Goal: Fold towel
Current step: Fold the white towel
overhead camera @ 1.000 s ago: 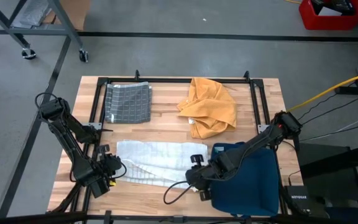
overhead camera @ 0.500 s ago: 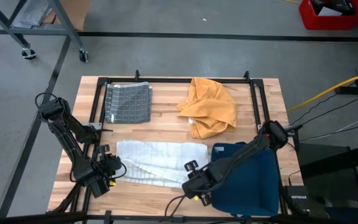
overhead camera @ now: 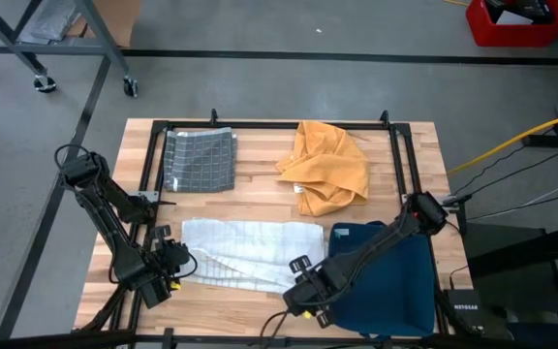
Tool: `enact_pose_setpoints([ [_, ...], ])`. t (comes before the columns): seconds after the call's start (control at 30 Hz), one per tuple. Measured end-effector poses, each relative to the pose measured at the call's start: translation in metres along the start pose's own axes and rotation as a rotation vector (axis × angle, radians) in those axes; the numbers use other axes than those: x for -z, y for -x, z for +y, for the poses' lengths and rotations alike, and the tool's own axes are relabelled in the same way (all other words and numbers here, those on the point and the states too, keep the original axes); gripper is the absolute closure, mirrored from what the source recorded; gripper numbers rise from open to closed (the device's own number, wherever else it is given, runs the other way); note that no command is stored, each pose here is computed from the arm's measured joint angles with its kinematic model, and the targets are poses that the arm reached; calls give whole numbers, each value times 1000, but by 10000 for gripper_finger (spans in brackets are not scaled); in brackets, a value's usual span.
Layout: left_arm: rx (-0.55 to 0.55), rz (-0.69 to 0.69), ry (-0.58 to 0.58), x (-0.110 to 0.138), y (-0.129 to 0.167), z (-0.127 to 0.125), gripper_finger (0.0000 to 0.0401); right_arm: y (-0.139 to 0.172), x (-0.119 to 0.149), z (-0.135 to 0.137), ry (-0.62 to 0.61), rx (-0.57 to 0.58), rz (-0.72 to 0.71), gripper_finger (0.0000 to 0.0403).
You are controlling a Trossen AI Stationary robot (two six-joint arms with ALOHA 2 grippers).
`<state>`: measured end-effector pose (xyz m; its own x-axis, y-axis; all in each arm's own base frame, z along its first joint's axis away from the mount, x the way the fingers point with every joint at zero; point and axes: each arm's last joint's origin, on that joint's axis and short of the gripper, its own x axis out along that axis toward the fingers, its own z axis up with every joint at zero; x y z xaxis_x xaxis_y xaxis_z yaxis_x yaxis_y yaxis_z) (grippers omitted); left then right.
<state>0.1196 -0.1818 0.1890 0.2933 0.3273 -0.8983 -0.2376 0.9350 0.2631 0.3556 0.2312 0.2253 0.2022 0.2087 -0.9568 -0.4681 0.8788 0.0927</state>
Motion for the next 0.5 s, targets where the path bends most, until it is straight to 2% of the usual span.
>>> enact_pose_setpoints([
  [0.23,0,0,-20,0,0,0,274,-6,1,-1,2,73,12,258],
  [0.5,0,0,-20,0,0,0,274,-24,4,-1,-9,46,89,258],
])
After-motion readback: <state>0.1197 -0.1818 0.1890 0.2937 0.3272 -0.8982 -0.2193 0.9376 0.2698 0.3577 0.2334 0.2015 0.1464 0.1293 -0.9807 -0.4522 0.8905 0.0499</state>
